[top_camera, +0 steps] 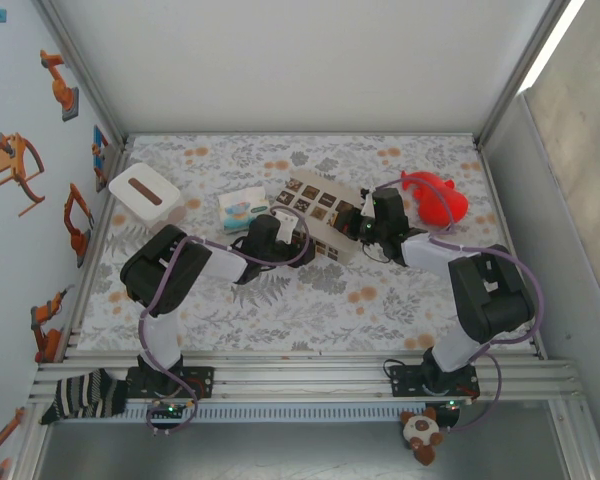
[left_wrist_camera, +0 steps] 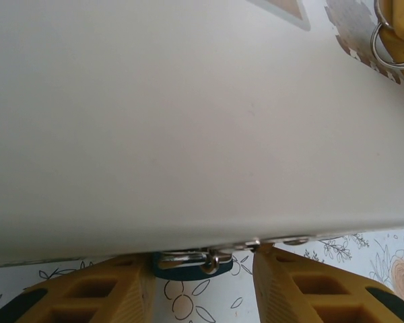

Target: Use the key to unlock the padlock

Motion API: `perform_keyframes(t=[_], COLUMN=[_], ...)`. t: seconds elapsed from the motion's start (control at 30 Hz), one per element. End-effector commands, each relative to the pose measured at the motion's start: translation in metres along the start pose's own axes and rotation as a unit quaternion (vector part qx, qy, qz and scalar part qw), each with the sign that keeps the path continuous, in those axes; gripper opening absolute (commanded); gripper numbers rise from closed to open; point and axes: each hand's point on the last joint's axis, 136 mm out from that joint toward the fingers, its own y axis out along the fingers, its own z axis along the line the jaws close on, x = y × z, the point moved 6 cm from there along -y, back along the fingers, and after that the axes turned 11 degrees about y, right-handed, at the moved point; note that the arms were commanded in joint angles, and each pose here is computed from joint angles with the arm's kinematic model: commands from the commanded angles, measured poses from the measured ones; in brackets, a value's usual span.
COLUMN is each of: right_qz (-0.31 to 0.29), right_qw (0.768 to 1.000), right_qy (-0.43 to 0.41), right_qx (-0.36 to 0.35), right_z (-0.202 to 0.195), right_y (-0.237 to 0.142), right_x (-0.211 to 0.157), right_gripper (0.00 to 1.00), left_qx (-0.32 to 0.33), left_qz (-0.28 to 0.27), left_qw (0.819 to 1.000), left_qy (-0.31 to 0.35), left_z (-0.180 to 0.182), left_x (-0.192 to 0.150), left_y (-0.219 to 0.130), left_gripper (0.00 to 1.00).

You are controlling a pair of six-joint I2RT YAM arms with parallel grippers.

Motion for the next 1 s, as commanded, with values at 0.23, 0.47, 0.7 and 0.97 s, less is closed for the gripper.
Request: perform_keyframes(t=[0.23, 0.47, 0.7, 0.97], right_qz=[0.013, 0.008, -0.015, -0.026], right_qw=[1.0, 1.0, 0.998, 0.994], right_qy=[-0.003, -0.009, -0.047, -0.097], right_qx=[-0.014, -0.005, 0.026, 0.037], right_z=[-0.006, 0.0, 0.027, 0.041], right_y=[0.001, -0.003, -0.018, -0.055], right_x=[-0.012, -0.012, -0.003, -0.015], right_gripper=[0.0, 0.0, 0.0, 0.0], left_qx=[0.006, -0.003, -0.026, -0.037], left_qz=[-0.04, -0.043, -0.046, -0.045], left_qw=[0.999, 0.999, 0.998, 0.997], left_qy=[-0.002, -0.005, -0.018, -0.056], left_z=[0.003, 0.0, -0.008, -0.016], left_x=[0.02, 0.022, 0.026, 0.031], left_y=[0.002, 0.002, 0.0, -0.005], left_gripper=[0.37, 0.27, 0.25, 0.24])
